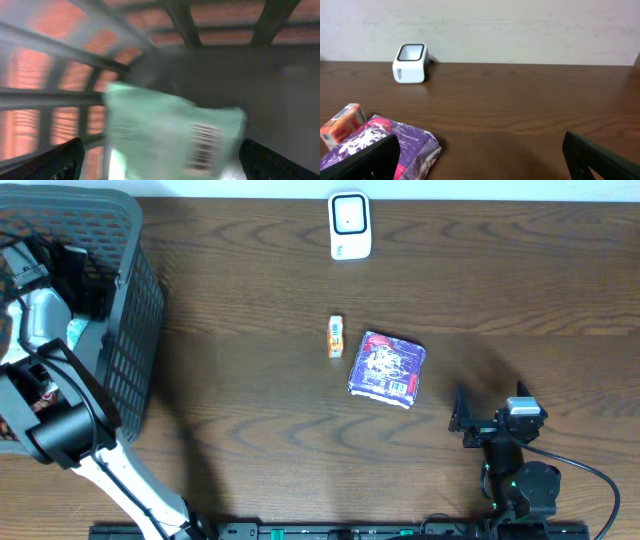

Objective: Scan the item barcode
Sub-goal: 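Grasp the mint-green packet with the left gripper and lift it, then carry the mint-green packet to the table and release it beside the purple package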

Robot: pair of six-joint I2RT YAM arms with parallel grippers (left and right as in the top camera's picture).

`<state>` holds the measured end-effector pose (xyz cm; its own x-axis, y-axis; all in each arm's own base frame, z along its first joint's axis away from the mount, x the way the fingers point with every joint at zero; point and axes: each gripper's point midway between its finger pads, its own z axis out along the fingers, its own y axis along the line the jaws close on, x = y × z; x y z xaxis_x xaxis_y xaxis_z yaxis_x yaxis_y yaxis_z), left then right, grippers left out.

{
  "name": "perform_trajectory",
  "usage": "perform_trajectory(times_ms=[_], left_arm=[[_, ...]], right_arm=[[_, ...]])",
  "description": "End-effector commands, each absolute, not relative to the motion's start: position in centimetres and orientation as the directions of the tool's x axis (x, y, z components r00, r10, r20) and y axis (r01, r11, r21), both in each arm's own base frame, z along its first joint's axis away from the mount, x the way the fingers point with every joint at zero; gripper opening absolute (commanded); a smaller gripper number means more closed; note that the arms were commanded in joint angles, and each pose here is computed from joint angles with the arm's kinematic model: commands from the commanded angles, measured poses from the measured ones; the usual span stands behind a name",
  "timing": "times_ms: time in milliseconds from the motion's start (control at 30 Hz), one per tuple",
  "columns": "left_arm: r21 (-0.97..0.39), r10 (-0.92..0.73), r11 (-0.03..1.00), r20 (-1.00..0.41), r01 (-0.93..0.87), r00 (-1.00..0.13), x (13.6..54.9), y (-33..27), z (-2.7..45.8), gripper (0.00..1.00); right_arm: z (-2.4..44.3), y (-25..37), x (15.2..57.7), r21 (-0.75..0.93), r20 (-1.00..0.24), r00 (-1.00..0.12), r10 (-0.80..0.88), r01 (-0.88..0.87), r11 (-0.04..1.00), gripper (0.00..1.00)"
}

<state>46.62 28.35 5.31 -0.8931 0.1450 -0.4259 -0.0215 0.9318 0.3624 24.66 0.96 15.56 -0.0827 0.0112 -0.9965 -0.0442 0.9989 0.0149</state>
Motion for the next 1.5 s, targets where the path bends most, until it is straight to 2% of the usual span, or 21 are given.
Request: perform_trajectory(times_ms=[0,67,100,167,200,300,333,367,400,433,600,700,833,933,1000,1167,1300,1467], left_arm=[[0.347,0.119,0.938,-0.371,-0.019,-0.921,45.3,29.3,2.7,0.98],[0.325,0.105,0.946,-0.345,-0.014,-0.933,44.5,29.2,1.7,0.99],[0.304,0.096,0.953,-0.327,-0.008,-0.940,43.9,29.0,1.1,0.95],[0.274,0.089,0.962,-0.307,0.001,-0.947,43.3,28.5,0.5,0.72],[0.249,0.079,0.968,-0.302,0.001,-0.950,43.0,28.1,0.3,0.54],[0.215,0.009,0.975,-0.300,-0.058,-0.954,42.6,27.8,0.1,0.49],[0.200,-0.018,0.976,-0.294,-0.080,-0.956,42.4,27.5,-0.1,0.43],[0.181,-0.052,0.978,-0.282,-0.107,-0.958,42.0,27.2,-0.2,0.24],[0.171,-0.069,0.978,-0.275,-0.120,-0.959,41.8,27.0,-0.3,0.10],[0.164,-0.086,0.977,-0.272,-0.134,-0.958,41.6,26.9,-0.3,0.08],[0.147,-0.186,0.958,-0.330,-0.245,-0.925,41.9,27.1,2.6,0.07],[0.145,-0.235,0.936,-0.422,-0.321,-0.876,42.6,27.5,6.7,0.07],[0.084,-0.279,0.909,-0.606,-0.408,-0.745,43.8,27.2,15.1,0.07],[-0.050,-0.306,0.907,-0.760,-0.418,-0.573,44.9,25.7,22.9,0.07],[-0.216,-0.360,0.904,-0.849,-0.369,-0.386,45.1,23.3,30.4,0.07],[-0.541,-0.555,0.831,-0.822,-0.130,-0.128,42.9,16.9,42.4,0.08],[-0.657,-0.656,0.754,-0.752,-0.014,-0.070,40.4,12.3,47.6,0.07],[-0.659,-0.634,0.738,-0.750,0.145,-0.188,39.6,3.2,49.1,0.07]], right_arm=[[15.4,1.1,24.6,0.007,-0.996,-0.085,0.003,-0.047,0.999,0.99],[15.4,1.1,24.6,0.007,-0.996,-0.085,0.003,-0.047,0.999,0.99],[15.4,1.1,24.6,0.007,-0.996,-0.085,0.003,-0.047,0.999,0.99],[15.4,1.1,24.6,0.007,-0.996,-0.085,0.003,-0.047,0.999,0.99],[15.4,1.1,24.6,0.007,-0.996,-0.085,0.003,-0.047,0.999,0.99],[15.4,1.1,24.6,0.007,-0.996,-0.085,0.003,-0.047,0.999,0.99],[15.4,1.1,24.6,0.007,-0.996,-0.085,0.003,-0.047,0.999,0.99],[15.4,1.1,24.6,0.007,-0.996,-0.085,0.003,-0.047,0.999,0.99],[15.4,1.1,24.6,0.007,-0.996,-0.085,0.003,-0.047,0.999,0.99],[15.4,1.1,24.6,0.007,-0.996,-0.085,0.003,-0.047,0.999,0.99],[15.4,1.1,24.6,0.007,-0.996,-0.085,0.003,-0.047,0.999,0.99],[15.4,1.1,24.6,0.007,-0.996,-0.085,0.003,-0.047,0.999,0.99],[15.4,1.1,24.6,0.007,-0.996,-0.085,0.003,-0.047,0.999,0.99],[15.4,1.1,24.6,0.007,-0.996,-0.085,0.003,-0.047,0.999,0.99],[15.4,1.1,24.6,0.007,-0.996,-0.085,0.003,-0.047,0.999,0.99],[15.4,1.1,24.6,0.007,-0.996,-0.085,0.003,-0.047,0.999,0.99],[15.4,1.1,24.6,0.007,-0.996,-0.085,0.003,-0.048,0.999,0.99],[15.4,1.1,24.6,0.007,-0.996,-0.085,0.003,-0.047,0.999,0.99]])
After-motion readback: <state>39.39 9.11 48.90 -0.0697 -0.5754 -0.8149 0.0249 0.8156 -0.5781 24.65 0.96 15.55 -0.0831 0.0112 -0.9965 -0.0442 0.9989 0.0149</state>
